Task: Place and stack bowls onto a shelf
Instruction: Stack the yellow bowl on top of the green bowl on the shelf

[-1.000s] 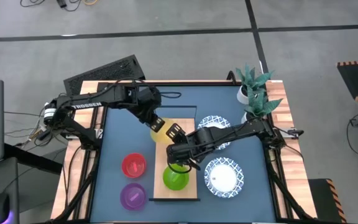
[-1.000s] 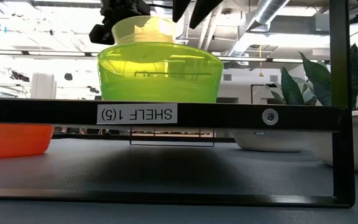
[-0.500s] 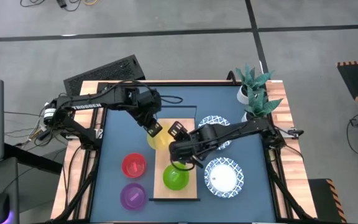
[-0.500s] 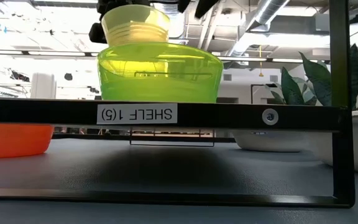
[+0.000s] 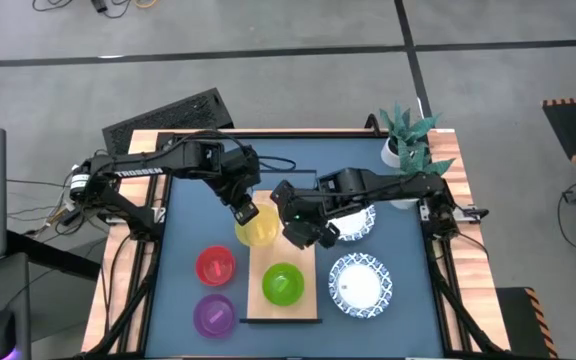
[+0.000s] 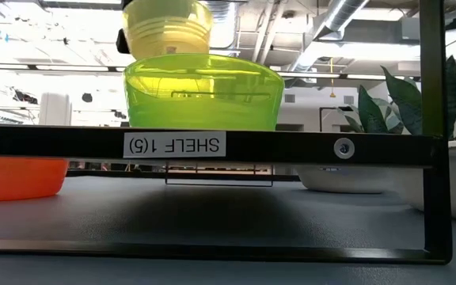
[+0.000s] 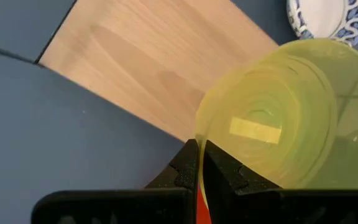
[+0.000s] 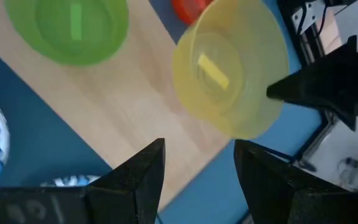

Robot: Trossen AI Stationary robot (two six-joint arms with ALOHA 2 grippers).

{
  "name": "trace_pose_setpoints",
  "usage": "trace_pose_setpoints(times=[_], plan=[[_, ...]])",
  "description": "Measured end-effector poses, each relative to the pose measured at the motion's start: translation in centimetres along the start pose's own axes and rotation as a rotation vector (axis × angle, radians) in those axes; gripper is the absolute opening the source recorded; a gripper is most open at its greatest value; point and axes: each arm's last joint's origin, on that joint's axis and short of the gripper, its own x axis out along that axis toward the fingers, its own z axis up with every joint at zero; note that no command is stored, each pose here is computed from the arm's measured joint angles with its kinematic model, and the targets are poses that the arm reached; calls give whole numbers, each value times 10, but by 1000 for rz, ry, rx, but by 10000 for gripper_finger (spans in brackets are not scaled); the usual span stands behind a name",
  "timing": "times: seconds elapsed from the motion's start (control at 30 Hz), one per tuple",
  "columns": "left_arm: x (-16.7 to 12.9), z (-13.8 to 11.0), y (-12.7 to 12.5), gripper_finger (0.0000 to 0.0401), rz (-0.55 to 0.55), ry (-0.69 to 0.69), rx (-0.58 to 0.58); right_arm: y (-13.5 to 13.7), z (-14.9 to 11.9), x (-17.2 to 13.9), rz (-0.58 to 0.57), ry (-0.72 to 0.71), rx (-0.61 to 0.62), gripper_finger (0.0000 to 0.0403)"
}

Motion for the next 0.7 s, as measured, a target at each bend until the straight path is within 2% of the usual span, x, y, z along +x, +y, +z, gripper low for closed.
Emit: trace_pose_setpoints(times=[0.17, 0.27, 0.5, 0.7], plan=[[1, -2, -2, 0, -36, 33, 33, -1, 1, 2, 6, -29, -86, 217], [1, -3, -2, 0, -41, 37, 36, -3, -3, 2, 15, -25, -69, 217], [1, -4, -5, 0, -57, 44, 69, -14, -39, 6, 125, 87, 219, 208], [2, -5, -9, 0, 18, -2, 78, -33, -74, 9, 214, 72, 692, 176]])
